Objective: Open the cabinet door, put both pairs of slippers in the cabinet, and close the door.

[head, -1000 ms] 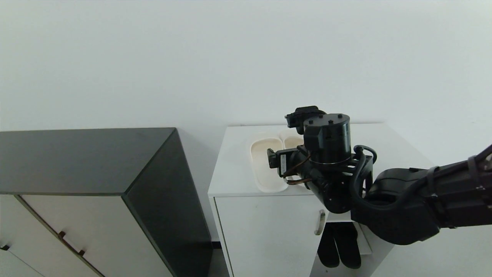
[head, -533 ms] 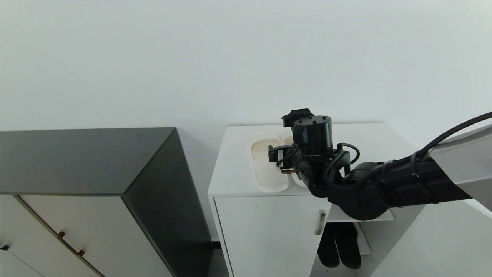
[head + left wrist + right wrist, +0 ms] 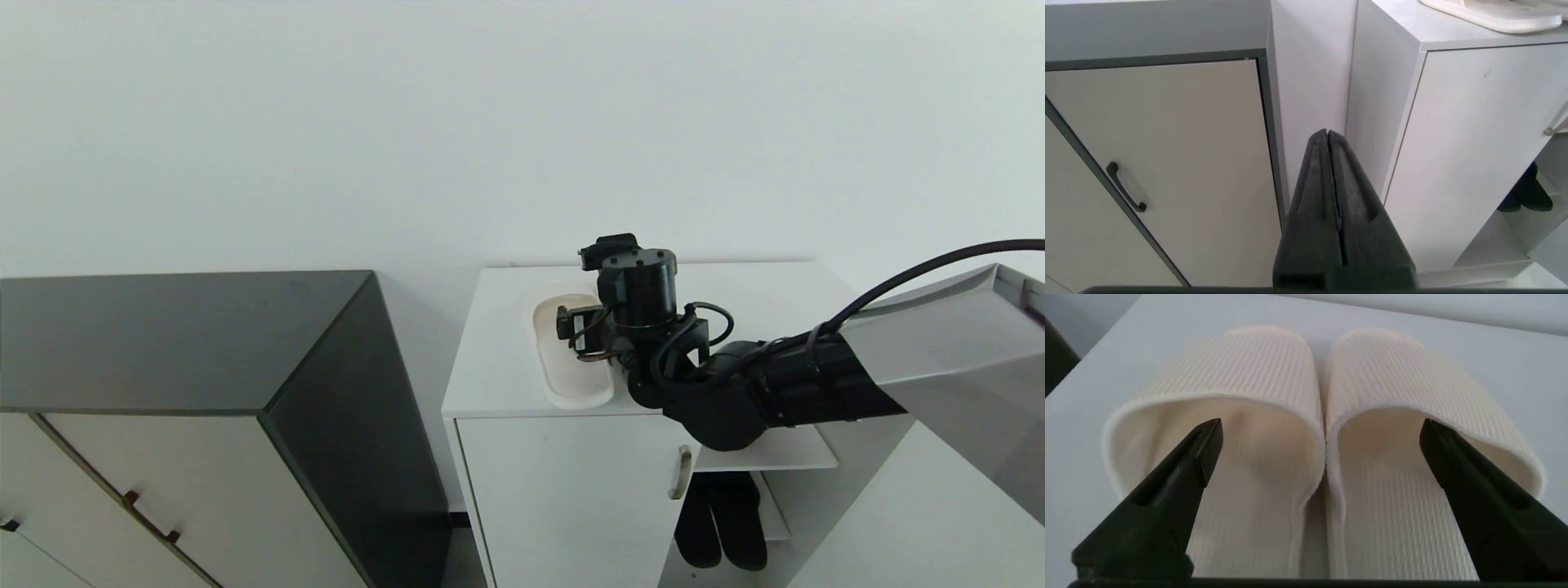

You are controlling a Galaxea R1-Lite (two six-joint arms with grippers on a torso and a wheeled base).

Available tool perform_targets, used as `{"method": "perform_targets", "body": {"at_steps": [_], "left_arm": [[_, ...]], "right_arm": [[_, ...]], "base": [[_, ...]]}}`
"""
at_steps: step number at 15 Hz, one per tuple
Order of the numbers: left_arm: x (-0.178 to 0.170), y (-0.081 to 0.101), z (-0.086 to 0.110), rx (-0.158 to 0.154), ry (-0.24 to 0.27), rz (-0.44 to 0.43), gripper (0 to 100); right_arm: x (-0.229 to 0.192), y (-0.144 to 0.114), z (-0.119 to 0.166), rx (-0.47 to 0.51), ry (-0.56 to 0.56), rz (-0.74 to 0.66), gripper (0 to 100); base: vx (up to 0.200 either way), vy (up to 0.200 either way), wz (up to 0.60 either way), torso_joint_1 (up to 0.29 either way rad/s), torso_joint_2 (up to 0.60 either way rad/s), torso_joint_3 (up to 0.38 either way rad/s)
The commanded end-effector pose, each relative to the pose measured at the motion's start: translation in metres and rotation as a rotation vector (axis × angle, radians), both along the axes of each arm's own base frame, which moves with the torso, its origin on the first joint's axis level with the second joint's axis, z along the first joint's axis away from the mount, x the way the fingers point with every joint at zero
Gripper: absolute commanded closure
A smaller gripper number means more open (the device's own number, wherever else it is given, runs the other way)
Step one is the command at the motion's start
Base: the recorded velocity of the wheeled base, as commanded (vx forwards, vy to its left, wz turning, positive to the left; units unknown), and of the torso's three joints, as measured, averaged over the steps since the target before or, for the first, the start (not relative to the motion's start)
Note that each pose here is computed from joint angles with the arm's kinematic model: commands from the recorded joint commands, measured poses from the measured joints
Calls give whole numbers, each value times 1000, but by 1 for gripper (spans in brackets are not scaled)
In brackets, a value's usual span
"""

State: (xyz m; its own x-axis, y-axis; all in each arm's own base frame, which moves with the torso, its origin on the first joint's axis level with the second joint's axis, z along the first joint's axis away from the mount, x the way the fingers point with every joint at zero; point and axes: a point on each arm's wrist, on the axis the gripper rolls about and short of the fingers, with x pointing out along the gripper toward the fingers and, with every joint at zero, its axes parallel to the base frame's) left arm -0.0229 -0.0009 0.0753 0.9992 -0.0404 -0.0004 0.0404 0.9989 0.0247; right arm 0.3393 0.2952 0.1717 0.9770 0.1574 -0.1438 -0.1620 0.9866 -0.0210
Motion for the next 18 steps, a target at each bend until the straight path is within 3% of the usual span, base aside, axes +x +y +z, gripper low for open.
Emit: {"method": "perform_targets", "body": {"at_steps": [1, 2, 3, 8, 11, 14, 18], "left_arm": [[0, 0, 0, 0, 1, 1, 100], [0, 0, 0, 0, 1, 1, 100], [0, 0, 0, 0, 1, 1, 100], [0, 0, 0, 0, 1, -1, 100], [0, 0, 0, -2, 1, -1, 100], [0, 0, 0, -3, 1, -1, 100], [0, 0, 0, -3, 1, 1, 100]], "right_arm": [[6, 4, -8, -11, 12, -1, 0], [8, 6, -9, -10, 11, -1, 0], [8, 6, -8, -6, 8, -1, 100], [7, 6, -8, -8, 11, -1, 100], [-4, 0, 13, 17, -19, 2, 100], [-42, -13, 37, 24, -25, 47, 100], [-113, -53, 38, 3, 32, 191, 100]], "base": [[0, 0, 0, 0, 0, 0], [0, 0, 0, 0, 0, 0], [0, 0, 0, 0, 0, 0], [0, 0, 0, 0, 0, 0], [0, 0, 0, 0, 0, 0], [0, 0, 0, 0, 0, 0], [0, 0, 0, 0, 0, 0]]}}
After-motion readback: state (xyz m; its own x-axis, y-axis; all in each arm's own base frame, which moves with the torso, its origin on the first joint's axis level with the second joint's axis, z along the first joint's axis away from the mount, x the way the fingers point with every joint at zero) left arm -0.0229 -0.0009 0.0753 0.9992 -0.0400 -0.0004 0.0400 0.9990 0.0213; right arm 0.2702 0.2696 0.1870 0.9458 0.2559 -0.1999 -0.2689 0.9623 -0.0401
